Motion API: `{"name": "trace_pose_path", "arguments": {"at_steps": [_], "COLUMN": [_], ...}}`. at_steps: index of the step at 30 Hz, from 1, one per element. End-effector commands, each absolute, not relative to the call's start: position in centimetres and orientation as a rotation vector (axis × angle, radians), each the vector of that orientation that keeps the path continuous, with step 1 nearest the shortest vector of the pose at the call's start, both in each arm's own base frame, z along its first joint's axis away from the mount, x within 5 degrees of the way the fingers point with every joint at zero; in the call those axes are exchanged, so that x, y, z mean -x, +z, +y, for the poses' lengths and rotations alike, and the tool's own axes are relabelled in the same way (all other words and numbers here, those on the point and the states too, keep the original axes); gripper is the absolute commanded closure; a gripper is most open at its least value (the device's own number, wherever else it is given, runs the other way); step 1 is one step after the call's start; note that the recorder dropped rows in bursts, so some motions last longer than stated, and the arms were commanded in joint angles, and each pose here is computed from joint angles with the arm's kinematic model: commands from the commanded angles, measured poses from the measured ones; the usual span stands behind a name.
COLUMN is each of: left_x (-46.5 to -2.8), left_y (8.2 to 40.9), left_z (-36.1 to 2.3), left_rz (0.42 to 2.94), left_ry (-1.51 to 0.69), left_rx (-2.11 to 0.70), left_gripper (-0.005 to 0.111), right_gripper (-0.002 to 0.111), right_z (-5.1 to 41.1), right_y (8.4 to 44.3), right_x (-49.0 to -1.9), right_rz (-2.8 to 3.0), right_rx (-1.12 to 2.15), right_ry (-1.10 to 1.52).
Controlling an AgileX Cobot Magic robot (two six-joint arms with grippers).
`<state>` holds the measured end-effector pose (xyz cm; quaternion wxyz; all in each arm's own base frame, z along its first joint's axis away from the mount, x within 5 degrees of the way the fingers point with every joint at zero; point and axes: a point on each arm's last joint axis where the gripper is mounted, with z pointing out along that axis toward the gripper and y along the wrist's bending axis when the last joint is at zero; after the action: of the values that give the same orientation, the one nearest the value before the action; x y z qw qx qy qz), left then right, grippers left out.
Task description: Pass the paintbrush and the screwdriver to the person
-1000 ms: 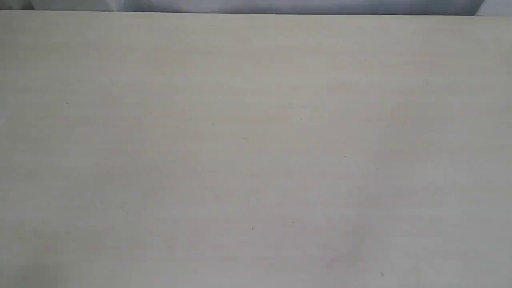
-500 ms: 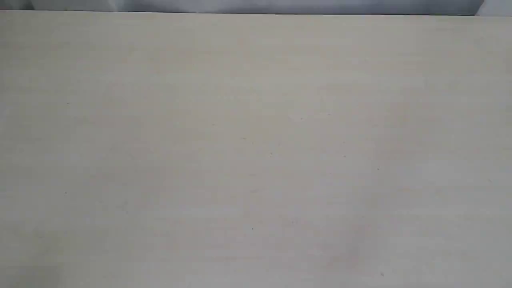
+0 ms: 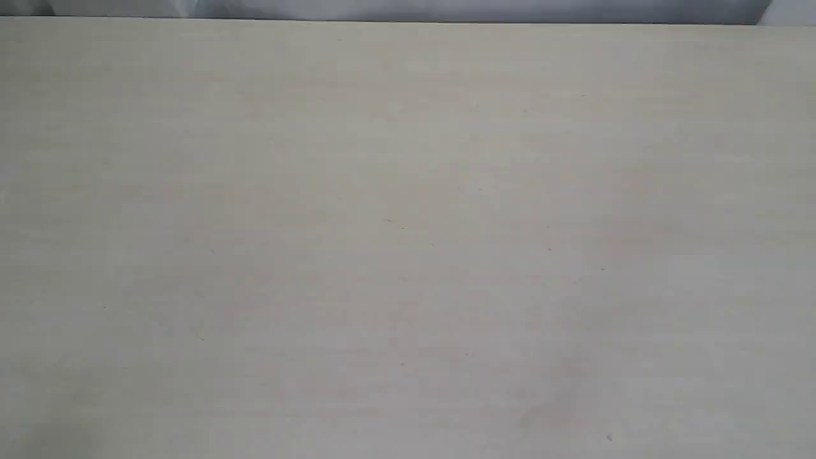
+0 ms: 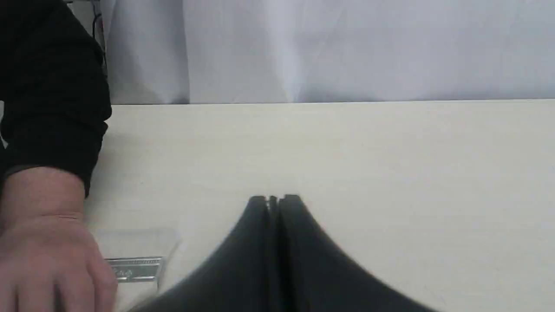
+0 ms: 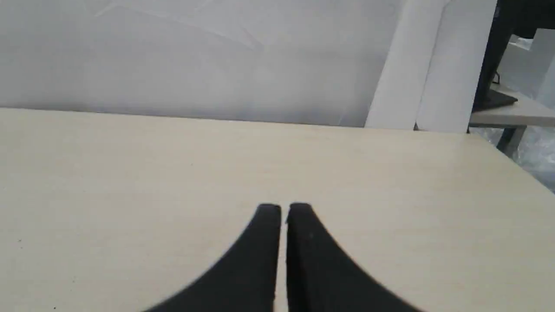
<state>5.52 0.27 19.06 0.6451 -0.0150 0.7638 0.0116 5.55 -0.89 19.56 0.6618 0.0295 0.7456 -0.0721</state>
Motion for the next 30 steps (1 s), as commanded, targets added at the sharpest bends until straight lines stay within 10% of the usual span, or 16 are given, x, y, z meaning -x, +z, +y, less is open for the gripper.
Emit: {"name": "trace_pose_path", "arguments": {"at_steps": [1,30], "left_x": [-5.52,-5.52], "left_y": [19.06,19.05], "left_z": [0.22,0.22], "left_rz": [1.732,1.733], "left_ry": [0.018,0.016], "left_rx": [0.029,0.03], "left_gripper": [0.107,0.107], "right_gripper": [0.104,0.104], "right_z": [-0.9,-0.9], "right_y": [19.17,18.27], "right_x": [-5.47,-5.29], "right_rz": [1.721,1.82], "right_rx": [-0.085,-0.101], "right_ry": [-0.153,-0.142]}}
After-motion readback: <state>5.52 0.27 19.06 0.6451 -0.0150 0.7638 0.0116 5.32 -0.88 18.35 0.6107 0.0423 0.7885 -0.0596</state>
